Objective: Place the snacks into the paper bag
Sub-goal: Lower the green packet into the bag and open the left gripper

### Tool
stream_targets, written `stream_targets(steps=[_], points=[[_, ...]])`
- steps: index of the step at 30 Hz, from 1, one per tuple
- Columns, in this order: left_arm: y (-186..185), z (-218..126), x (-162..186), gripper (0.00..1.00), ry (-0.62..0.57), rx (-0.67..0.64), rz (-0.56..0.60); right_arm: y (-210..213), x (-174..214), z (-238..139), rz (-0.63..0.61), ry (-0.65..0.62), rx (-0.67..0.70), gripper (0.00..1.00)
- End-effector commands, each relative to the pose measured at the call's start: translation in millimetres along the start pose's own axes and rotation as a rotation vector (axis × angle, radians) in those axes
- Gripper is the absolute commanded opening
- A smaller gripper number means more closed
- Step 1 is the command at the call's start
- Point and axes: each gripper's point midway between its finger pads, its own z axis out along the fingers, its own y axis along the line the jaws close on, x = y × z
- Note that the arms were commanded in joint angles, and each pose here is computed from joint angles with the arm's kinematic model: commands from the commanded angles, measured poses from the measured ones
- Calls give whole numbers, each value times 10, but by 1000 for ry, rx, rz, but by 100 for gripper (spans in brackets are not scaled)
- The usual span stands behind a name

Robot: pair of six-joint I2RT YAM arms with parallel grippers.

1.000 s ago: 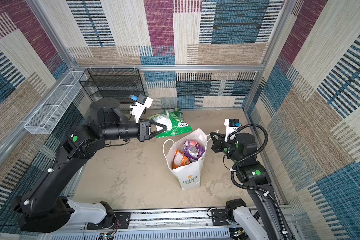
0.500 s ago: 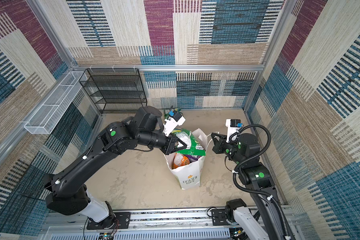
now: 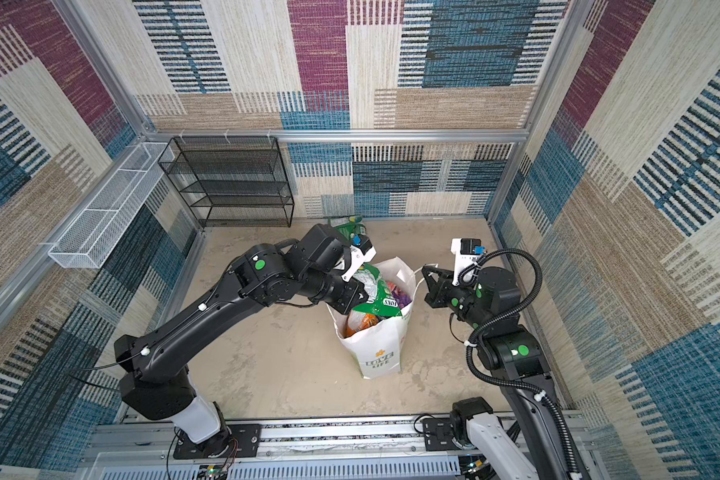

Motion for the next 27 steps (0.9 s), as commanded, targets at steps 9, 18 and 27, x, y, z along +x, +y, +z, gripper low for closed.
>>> stream_targets(steps=[9, 18, 27], points=[[210, -192, -168, 0, -62, -142, 61, 62, -38, -13, 10, -8, -28, 0], [171, 66, 107, 0, 58, -146, 89, 69, -19, -17, 12, -3, -34, 0], [-298, 197, 442, 0, 153, -11, 181, 67, 8, 16, 16, 7, -43, 1]])
